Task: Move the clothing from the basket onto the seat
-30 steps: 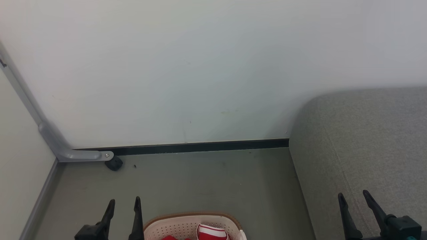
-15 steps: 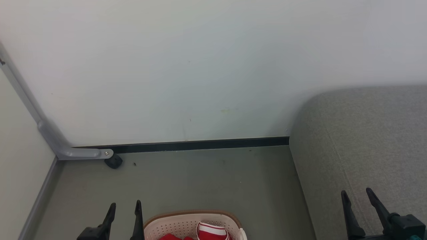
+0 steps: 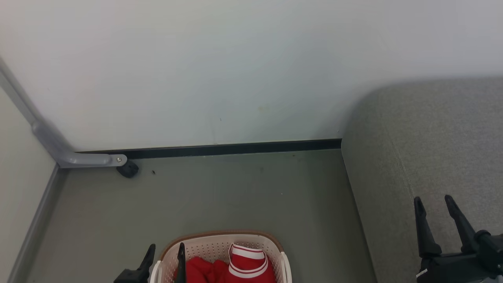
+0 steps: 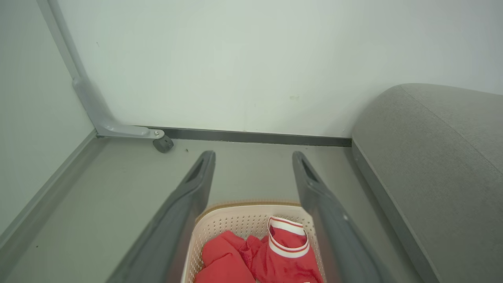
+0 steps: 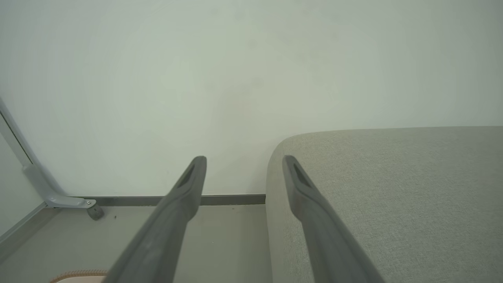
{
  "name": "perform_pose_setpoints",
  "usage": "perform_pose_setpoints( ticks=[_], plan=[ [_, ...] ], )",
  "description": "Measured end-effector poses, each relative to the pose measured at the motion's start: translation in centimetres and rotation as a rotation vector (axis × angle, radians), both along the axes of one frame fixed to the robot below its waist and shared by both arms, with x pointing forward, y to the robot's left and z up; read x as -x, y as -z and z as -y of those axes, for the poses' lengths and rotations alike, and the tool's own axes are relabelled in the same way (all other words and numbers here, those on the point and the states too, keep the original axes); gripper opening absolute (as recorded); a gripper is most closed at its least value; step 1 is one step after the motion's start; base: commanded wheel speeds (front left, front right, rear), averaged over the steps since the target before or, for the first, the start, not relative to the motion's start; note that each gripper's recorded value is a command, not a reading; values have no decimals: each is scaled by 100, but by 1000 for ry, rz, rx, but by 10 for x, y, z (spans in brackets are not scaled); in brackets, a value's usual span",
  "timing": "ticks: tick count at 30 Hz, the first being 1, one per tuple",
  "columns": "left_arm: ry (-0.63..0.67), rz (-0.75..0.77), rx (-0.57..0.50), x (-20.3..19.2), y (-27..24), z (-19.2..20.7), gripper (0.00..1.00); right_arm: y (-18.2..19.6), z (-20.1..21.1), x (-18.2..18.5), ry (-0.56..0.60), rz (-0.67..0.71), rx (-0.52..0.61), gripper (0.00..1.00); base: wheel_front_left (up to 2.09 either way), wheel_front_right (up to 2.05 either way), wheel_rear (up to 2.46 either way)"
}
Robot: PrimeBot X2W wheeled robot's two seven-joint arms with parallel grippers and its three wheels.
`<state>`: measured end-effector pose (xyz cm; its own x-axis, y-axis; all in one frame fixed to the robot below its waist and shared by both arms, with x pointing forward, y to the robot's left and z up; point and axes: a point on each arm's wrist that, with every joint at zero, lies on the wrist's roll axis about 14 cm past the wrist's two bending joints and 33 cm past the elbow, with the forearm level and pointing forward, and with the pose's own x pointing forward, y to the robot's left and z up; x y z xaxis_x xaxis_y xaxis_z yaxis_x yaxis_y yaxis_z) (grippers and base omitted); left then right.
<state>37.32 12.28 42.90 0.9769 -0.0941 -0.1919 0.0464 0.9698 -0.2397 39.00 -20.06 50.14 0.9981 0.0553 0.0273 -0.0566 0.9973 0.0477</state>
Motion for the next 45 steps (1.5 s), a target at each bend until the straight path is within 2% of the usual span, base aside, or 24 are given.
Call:
perform_pose_setpoints(
  ticks=[16,21,30,38,45],
  plan=[
    [219,-181,1,-42,61,62,100,-11,16,-56,20,56,-38,100,0,0,0],
    [294,-307,-6,-46,95,81,100,-6,23,-67,31,55,-35,100,0,0,0],
    [430,-531,60,-40,153,130,100,7,38,-83,55,46,-29,100,0,0,0],
    [462,-695,88,-40,202,149,100,18,52,-94,89,42,-20,100,0,0,0],
    [462,-775,105,-50,235,159,100,32,63,-101,120,24,-16,100,0,0,0]
  ],
)
